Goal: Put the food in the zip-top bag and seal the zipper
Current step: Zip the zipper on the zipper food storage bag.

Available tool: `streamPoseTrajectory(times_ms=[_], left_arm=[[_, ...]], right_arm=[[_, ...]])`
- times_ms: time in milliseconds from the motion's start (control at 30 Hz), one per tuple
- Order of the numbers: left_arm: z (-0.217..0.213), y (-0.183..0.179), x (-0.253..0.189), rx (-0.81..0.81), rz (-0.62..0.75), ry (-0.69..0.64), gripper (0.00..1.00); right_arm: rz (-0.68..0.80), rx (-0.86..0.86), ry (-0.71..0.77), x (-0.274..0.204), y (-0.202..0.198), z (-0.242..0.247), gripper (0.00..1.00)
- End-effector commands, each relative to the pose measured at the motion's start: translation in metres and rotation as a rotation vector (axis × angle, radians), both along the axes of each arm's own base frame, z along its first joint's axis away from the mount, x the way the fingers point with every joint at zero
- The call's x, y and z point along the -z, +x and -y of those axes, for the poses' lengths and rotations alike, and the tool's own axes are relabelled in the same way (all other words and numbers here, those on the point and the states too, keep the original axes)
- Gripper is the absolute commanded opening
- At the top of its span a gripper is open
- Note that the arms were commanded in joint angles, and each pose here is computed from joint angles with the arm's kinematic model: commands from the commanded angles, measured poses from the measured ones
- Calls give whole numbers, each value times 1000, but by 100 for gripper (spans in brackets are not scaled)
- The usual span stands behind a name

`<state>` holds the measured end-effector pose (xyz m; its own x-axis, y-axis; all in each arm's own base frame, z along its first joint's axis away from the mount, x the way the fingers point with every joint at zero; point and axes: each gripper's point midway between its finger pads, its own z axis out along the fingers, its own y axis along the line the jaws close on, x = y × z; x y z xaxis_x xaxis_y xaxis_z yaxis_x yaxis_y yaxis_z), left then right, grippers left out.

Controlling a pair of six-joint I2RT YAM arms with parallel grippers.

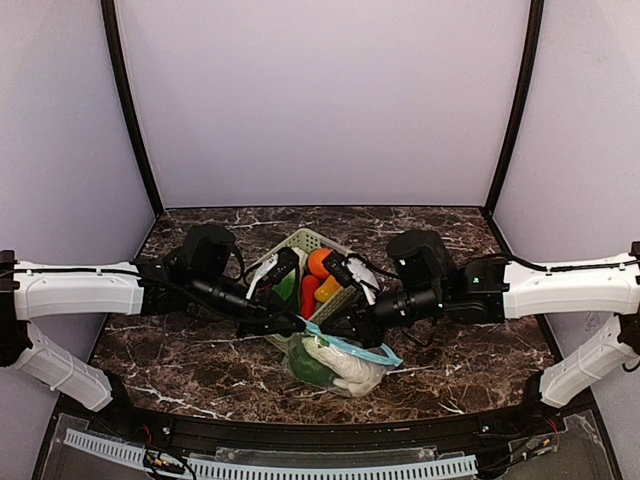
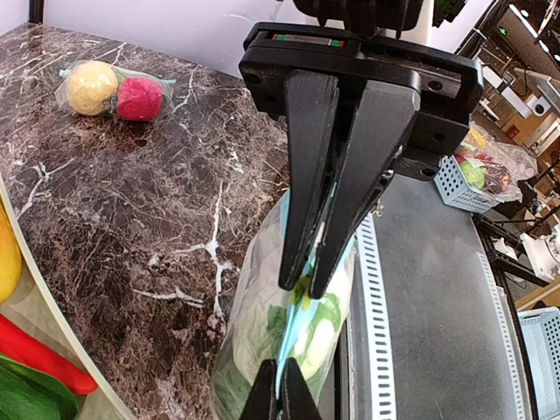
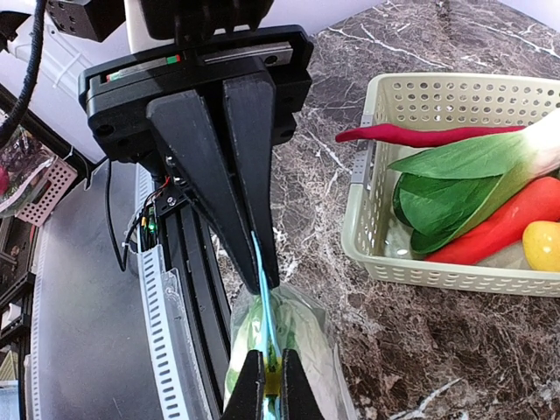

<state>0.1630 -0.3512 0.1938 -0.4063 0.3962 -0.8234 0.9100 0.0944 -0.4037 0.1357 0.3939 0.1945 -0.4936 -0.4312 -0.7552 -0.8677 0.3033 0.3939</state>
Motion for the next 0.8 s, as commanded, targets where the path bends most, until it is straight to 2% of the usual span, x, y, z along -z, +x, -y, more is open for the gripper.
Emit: streamPoseTrajectory(times_ms=[0,467,667,767], left_arm=[[-29,36,-8,-163,26,51,1],[-29,35,-6,-149,8,57,1],[-18,15,-12,-23,-66,-13,1],[-16,7,-15,17,-77,-33,1]], right_arm=[[-191,-5,-339,75,-37,65,0],[-209,-16,-337,75,-41,67,0],[-170,27,-251,50,-30,56,0],[-137,52,-189,31,-24,51,10]])
